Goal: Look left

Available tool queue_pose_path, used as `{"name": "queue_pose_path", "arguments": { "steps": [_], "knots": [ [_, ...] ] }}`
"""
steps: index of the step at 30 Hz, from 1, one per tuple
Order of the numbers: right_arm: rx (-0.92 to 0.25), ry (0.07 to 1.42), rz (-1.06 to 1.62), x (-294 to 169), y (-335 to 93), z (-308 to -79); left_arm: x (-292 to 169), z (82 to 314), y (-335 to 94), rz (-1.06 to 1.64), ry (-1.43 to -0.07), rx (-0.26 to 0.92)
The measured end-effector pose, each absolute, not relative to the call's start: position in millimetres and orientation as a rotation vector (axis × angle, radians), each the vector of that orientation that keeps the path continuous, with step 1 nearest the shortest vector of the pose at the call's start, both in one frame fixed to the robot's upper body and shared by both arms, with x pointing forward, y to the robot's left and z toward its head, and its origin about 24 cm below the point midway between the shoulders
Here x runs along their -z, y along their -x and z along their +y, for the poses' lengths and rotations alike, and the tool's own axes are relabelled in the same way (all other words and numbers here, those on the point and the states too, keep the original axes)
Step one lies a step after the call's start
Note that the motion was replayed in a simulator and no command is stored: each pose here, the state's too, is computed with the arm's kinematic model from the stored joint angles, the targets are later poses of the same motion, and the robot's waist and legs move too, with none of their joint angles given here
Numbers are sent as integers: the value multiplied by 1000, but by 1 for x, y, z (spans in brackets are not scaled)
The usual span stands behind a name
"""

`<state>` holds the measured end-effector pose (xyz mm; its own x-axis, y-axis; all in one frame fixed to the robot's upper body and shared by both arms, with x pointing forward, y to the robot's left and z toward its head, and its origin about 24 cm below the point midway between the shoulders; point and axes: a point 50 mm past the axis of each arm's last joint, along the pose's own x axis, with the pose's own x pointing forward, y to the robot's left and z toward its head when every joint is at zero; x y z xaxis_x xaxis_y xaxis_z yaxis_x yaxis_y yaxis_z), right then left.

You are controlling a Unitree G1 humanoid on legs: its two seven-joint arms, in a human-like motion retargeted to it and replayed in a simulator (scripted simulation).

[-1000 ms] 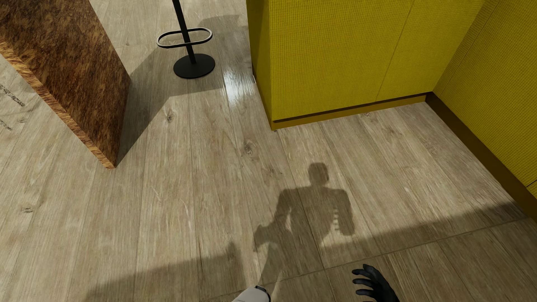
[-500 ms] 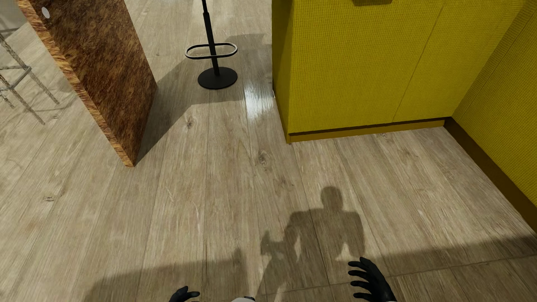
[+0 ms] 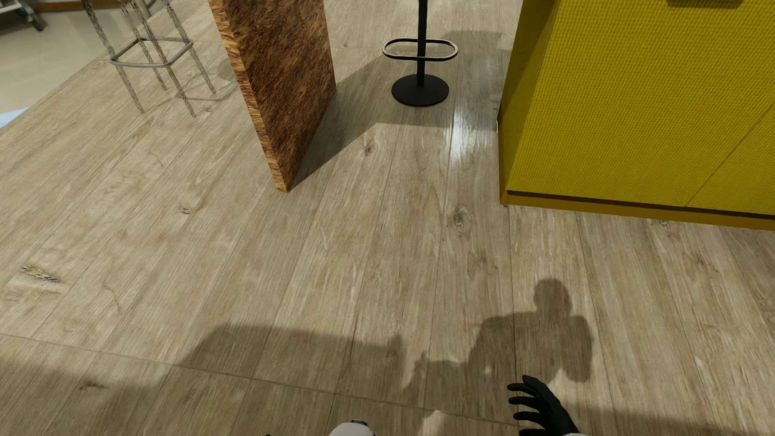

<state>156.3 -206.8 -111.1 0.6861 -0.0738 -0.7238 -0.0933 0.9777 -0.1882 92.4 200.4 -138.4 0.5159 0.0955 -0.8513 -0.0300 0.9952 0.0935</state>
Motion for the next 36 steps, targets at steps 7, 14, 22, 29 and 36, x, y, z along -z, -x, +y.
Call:
{"name": "queue_pose_path", "arguments": {
  "steps": [7, 14, 22, 29, 36],
  "knots": [
    [49, 195, 855, 117, -142, -218, 130, 192, -106, 885, -46, -87],
    [0, 187, 787, 110, -160, -213, 136, 205, -82, 964, -51, -102],
    [24, 157, 744, 107, -156, -207, 134, 204, -111, 985, -83, -8],
    [-4, 154, 784, 111, -151, -212, 135, 199, -109, 1000, -88, -39],
    [-9, 151, 719, 104, -165, -200, 125, 199, -129, 899, -140, -21]
  ]
}}
